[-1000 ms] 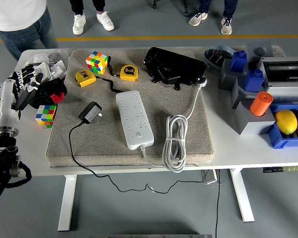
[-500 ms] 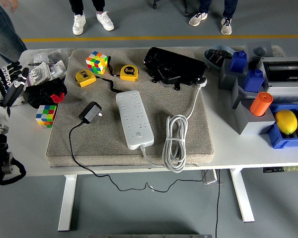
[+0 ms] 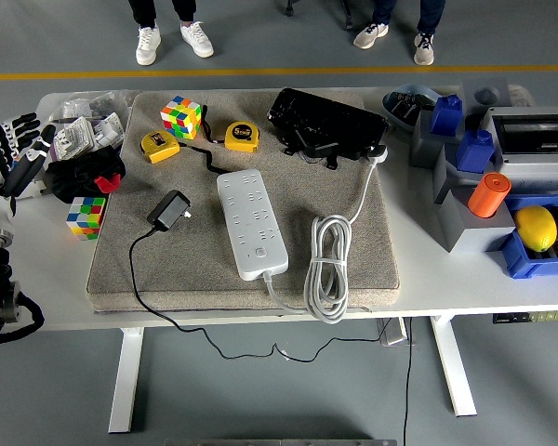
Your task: Put the plug near the board,insert it into the board,press the button,pull the plug out
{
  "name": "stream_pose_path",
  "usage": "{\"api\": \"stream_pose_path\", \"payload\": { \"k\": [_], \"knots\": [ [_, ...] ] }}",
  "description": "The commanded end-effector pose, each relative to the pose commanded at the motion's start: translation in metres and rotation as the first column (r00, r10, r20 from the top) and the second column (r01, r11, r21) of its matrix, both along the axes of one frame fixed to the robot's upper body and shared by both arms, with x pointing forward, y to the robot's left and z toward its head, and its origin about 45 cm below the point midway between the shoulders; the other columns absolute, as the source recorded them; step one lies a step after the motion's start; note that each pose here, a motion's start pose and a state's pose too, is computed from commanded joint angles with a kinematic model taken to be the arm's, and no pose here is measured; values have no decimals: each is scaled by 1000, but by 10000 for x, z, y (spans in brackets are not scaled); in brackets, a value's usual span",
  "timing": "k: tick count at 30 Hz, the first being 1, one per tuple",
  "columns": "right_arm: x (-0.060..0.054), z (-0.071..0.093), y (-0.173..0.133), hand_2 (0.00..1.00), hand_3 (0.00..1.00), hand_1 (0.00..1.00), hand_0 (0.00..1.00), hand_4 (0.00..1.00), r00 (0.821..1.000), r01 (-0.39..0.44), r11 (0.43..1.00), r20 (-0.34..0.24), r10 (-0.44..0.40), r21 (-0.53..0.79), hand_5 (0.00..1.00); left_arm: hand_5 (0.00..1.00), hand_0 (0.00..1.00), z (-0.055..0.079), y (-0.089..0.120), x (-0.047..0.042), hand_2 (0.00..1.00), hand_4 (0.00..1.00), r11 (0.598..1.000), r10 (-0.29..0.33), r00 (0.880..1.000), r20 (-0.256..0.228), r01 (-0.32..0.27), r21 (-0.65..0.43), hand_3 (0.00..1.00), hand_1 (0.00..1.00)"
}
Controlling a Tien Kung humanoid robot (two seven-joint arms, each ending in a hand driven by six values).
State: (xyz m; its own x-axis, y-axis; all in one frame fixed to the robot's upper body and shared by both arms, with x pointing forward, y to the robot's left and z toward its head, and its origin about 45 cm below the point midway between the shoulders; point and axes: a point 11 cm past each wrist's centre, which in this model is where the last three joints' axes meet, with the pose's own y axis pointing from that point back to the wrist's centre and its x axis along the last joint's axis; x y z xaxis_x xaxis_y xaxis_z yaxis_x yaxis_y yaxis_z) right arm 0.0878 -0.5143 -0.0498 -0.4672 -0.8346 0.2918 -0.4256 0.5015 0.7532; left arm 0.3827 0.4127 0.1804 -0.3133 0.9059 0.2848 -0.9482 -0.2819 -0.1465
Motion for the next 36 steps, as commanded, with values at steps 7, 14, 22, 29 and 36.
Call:
{"api": "stream_pose_path", "payload": {
  "k": [7, 14, 22, 29, 36],
  "knots": [
    [1, 1, -2, 685, 580, 703, 702, 998, 1000, 1, 1000, 1, -1, -1, 554, 573, 764, 8, 22, -8, 743, 892, 1000, 8, 1000, 2, -8, -6, 731, 742],
    [40, 5, 8, 685, 580, 703, 701, 998, 1000, 0, 1000, 5, 0, 1, 554, 570, 764, 36, 38, 5, 743, 890, 1000, 13, 1000, 7, -13, -6, 728, 741],
    [38, 30, -39, 685, 579, 703, 702, 998, 1000, -5, 1000, 0, 5, -10, 556, 570, 764, 32, 21, 7, 743, 891, 1000, 7, 1000, -1, -7, -5, 724, 740],
    [88, 38, -30, 685, 579, 703, 702, 998, 1000, -14, 1000, 6, 14, -10, 557, 575, 764, 78, 7, 36, 741, 894, 1000, 2, 1000, 9, -2, -7, 722, 732],
    [48, 33, -40, 684, 579, 703, 702, 998, 1000, -4, 1000, 2, 4, -11, 558, 574, 764, 54, 9, 19, 741, 894, 1000, 4, 1000, 1, -4, -6, 723, 732]
  ]
}}
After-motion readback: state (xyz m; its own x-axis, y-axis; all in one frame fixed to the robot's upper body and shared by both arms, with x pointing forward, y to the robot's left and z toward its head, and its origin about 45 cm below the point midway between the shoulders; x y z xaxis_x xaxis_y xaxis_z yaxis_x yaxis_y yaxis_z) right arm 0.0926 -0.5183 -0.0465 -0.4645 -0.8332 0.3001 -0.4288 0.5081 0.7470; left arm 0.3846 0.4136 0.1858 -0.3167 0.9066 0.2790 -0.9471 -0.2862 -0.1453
